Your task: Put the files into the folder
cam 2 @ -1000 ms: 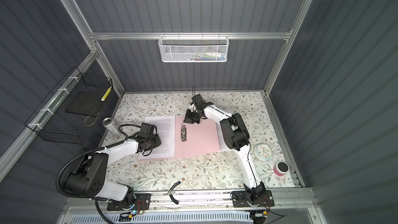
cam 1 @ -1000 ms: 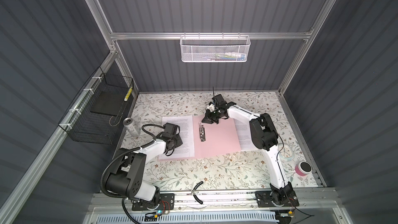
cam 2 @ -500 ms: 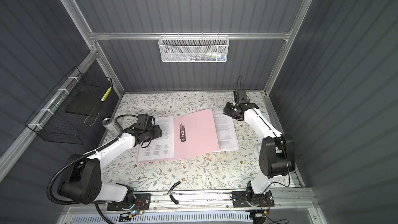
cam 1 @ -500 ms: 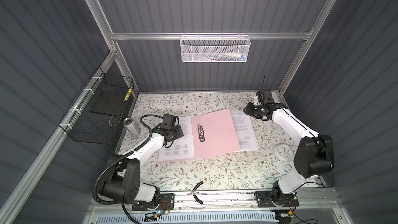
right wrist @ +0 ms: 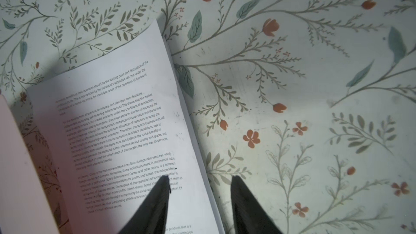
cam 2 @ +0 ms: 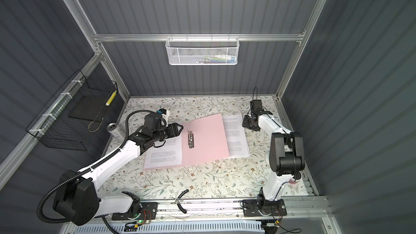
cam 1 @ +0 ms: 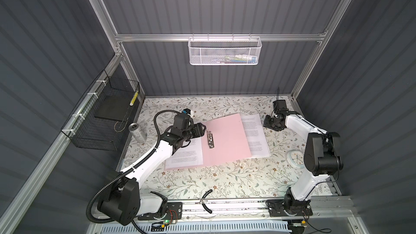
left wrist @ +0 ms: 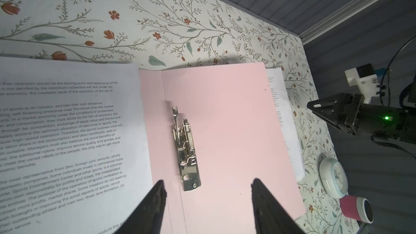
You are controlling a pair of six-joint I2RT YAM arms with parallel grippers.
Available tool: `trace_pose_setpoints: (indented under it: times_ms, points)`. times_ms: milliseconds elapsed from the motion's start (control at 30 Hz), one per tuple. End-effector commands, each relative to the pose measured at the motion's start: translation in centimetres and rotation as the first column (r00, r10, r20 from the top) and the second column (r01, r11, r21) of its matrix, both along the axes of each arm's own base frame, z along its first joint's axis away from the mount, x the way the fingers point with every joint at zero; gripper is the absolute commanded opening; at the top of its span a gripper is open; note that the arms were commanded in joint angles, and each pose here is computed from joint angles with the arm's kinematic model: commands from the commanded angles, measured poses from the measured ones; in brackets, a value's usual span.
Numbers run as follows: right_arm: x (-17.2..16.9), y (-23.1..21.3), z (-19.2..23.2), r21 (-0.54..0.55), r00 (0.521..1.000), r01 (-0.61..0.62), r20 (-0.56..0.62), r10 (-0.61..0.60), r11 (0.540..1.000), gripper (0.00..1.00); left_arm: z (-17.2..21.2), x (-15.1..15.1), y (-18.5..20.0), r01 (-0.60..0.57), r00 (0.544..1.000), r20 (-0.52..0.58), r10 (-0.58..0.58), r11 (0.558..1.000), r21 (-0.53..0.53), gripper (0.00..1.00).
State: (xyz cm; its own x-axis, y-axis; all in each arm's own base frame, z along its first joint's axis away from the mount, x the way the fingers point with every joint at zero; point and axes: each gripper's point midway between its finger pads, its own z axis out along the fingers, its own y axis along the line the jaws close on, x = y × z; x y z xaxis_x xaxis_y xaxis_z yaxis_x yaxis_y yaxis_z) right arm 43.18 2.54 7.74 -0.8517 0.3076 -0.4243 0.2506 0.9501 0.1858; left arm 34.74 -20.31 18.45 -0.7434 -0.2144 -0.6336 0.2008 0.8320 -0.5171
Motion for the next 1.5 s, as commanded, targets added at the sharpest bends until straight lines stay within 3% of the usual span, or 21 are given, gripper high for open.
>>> trace_pose_setpoints:
  times_ms: [0, 667, 833, 1333, 1467]
  points:
    - [0.1, 0.3, -1.2, 0.010, 1.000, -0.019, -0.017, 0.019, 1.000, 0.47, -1.3, -0.1, -0.6, 0.019, 1.000, -0.019, -0.019, 1.000, -0.024, 0.60]
    - [0.4, 1.8, -4.1, 0.105, 0.994, -0.025, -0.104, 0.036, 0.994, 0.39, -3.8, -0.6, -0.1, 0.004, 0.998, -0.060, -0.004, 1.000, 0.006, 0.54]
    - [0.4, 1.8, -4.2, 0.106, 0.994, -0.021, -0.106, 0.032, 0.994, 0.33, -4.1, -0.6, -0.2, 0.003, 0.998, -0.068, -0.002, 1.000, 0.009, 0.53]
    - [0.4, 1.8, -4.5, 0.113, 0.993, -0.009, -0.112, 0.022, 0.994, 0.01, -4.6, -0.6, -0.1, 0.003, 0.997, -0.079, -0.001, 1.000, 0.026, 0.48]
    - [0.4, 1.7, -4.1, 0.119, 0.995, 0.004, -0.100, 0.008, 0.993, 0.00, -4.7, -0.6, 0.0, 0.002, 0.997, -0.081, 0.001, 1.000, 0.029, 0.48]
